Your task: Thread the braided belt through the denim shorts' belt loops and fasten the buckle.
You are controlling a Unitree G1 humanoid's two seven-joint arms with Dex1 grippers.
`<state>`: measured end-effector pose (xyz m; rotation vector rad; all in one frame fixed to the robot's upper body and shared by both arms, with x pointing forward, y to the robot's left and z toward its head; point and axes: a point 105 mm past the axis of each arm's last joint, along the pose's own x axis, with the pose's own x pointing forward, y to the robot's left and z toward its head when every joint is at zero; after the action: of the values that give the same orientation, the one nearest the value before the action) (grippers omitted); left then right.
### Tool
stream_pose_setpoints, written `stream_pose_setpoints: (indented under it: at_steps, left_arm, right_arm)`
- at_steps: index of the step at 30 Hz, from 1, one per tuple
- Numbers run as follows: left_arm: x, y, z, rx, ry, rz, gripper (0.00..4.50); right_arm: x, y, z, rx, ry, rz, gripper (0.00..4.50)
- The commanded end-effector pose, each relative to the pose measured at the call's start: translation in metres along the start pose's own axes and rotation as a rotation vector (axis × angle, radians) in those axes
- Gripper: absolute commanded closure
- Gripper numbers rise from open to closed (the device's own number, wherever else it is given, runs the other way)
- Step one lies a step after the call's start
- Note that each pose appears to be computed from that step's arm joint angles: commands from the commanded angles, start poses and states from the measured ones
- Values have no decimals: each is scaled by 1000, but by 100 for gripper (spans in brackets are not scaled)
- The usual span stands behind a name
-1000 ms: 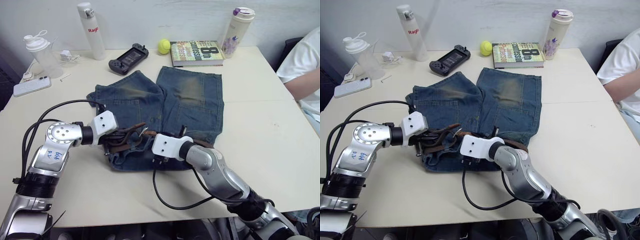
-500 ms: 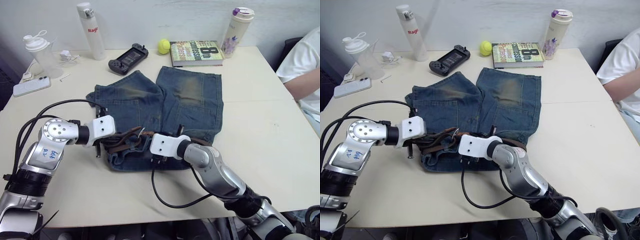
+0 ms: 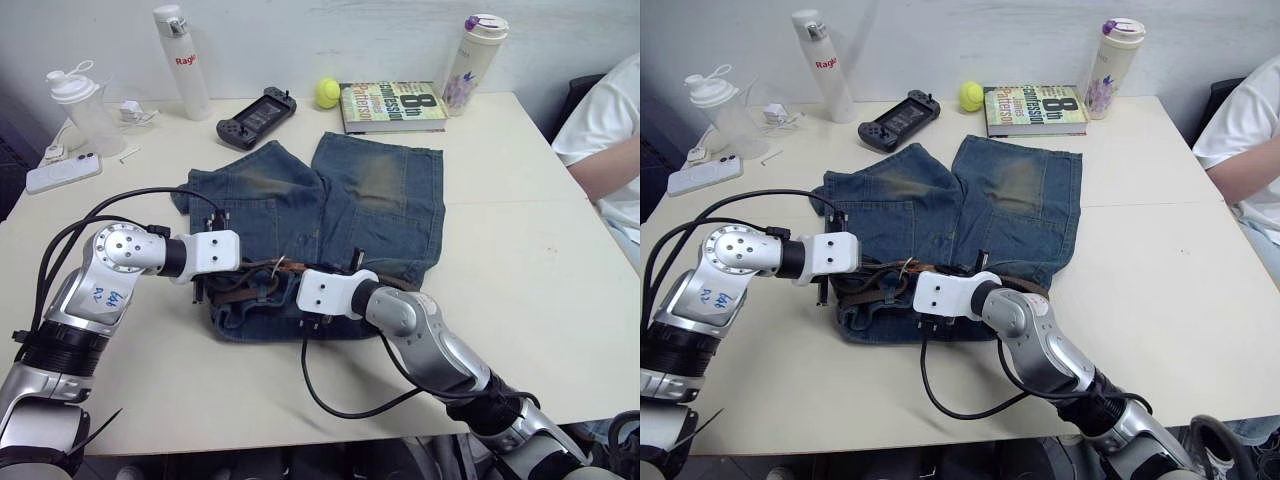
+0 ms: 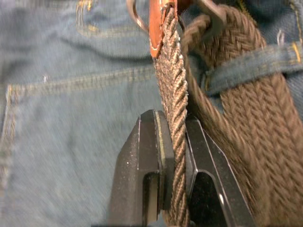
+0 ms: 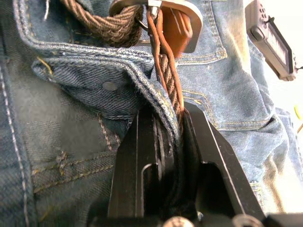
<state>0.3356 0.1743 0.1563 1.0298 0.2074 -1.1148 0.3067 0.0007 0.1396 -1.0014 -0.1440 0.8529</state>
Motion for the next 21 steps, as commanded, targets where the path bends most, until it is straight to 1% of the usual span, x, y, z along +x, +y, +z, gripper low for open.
stream_pose_setpoints:
  at_steps: [1, 4, 7, 10, 12, 14, 16, 18, 19, 20, 21]
  left_arm:
    - [6, 3, 6, 59, -15, -11, 450]
    - [16, 8, 11, 72, -42, 7, 450]
    - [31, 9, 18, 39, -88, 39, 450]
    - [50, -4, 30, -63, -184, 24, 450]
    - [58, -12, 36, -115, -222, 6, 450]
    - [62, -15, 39, -153, -239, 1, 450]
    - [66, -20, 37, -177, -233, -13, 450]
    - [70, -25, 36, -204, -235, -20, 450]
    - [73, -27, 36, -212, -240, -24, 450]
    - [75, -30, 37, -216, -243, -28, 450]
    - [76, -32, 38, -218, -244, -30, 450]
  right_arm:
    - [-1, -4, 16, -28, -65, -12, 444]
    - [-1, -3, 17, -27, -67, -10, 444]
    - [-1, 0, 16, -25, -68, -5, 444]
    - [-2, 1, 14, -20, -58, 8, 444]
    - [-4, 4, 12, -11, -52, 29, 444]
    - [-6, 6, 8, 3, -39, 45, 444]
    - [-10, 6, 4, 39, -23, 49, 444]
    - [-13, 5, 1, 90, -14, 48, 348]
    - [-16, 6, -1, 121, -5, 55, 319]
    - [-21, 6, -3, 164, 5, 65, 261]
    - [-23, 7, -4, 191, 12, 72, 218]
